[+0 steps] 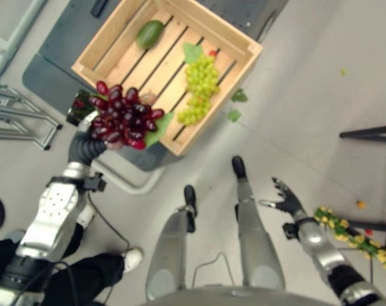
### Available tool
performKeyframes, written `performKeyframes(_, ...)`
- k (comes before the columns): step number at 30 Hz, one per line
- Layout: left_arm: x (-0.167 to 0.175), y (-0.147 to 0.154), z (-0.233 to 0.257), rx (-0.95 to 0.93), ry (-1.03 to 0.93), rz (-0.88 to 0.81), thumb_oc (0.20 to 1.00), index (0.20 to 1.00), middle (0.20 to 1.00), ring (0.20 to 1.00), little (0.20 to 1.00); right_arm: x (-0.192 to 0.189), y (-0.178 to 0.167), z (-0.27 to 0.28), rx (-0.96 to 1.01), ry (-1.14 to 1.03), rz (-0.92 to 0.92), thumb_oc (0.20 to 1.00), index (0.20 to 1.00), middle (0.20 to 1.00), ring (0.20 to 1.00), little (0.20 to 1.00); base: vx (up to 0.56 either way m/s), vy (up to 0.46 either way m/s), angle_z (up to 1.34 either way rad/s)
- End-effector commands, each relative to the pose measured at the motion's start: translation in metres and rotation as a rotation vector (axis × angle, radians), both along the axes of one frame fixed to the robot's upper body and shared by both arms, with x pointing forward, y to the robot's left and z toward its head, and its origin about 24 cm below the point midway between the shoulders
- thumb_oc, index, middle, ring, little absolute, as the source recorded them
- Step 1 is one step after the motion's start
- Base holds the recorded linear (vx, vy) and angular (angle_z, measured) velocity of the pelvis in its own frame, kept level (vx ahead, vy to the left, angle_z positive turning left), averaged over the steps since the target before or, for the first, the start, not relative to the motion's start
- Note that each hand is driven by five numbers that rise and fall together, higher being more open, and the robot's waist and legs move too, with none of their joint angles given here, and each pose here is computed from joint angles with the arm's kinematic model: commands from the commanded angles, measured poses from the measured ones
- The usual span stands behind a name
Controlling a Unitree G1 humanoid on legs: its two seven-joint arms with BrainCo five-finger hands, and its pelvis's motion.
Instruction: Pick up the fruits from the basket on one side to the basket on the other side
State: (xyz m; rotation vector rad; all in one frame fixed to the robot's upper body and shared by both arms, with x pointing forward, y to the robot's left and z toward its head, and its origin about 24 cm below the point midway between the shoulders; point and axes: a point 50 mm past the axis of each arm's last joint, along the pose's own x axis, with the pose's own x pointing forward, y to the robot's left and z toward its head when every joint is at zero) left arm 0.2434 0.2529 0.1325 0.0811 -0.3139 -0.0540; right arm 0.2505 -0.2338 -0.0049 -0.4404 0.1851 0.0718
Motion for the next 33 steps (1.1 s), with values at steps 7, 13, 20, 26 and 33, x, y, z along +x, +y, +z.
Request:
performKeyframes(7,-0.002,-0.018,0.026,-0.02,-0.146,-0.097,0.2,0.2,0.2,0.2,0.2,0.02,0.04,0.088,0.067,-0.34,0.293,1.0,1.0,1.0,1.0,1.0,0.02,-0.035,0.09)
performKeyframes(13,0.0,-0.013,0.03,0.082,-0.137,-0.087,0.2,0.2,0.2,0.2,0.2,0.023,0.059,0.136,0.044,-0.513,0.406,1.0,1.0,1.0,1.0,1.0,0.02,-0.038,0.06)
performKeyframes(20,0.002,-0.01,0.024,0.118,-0.112,-0.067,0.2,0.2,0.2,0.2,0.2,0.024,0.08,0.148,0.131,-0.536,0.483,1.0,1.0,1.0,1.0,1.0,0.02,-0.023,0.08)
performKeyframes(26,0.008,-0.027,0.018,0.051,-0.118,-0.116,0.2,0.2,0.2,0.2,0.2,0.04,0.103,0.153,0.091,-0.541,0.524,1.0,1.0,1.0,1.0,1.0,0.03,-0.035,0.08)
performKeyframes(33,0.017,-0.046,0.019,0.005,-0.13,-0.176,0.2,0.2,0.2,0.2,0.2,0.06,0.129,0.149,0.12,-0.478,0.561,1.0,1.0,1.0,1.0,1.0,0.05,-0.023,0.09)
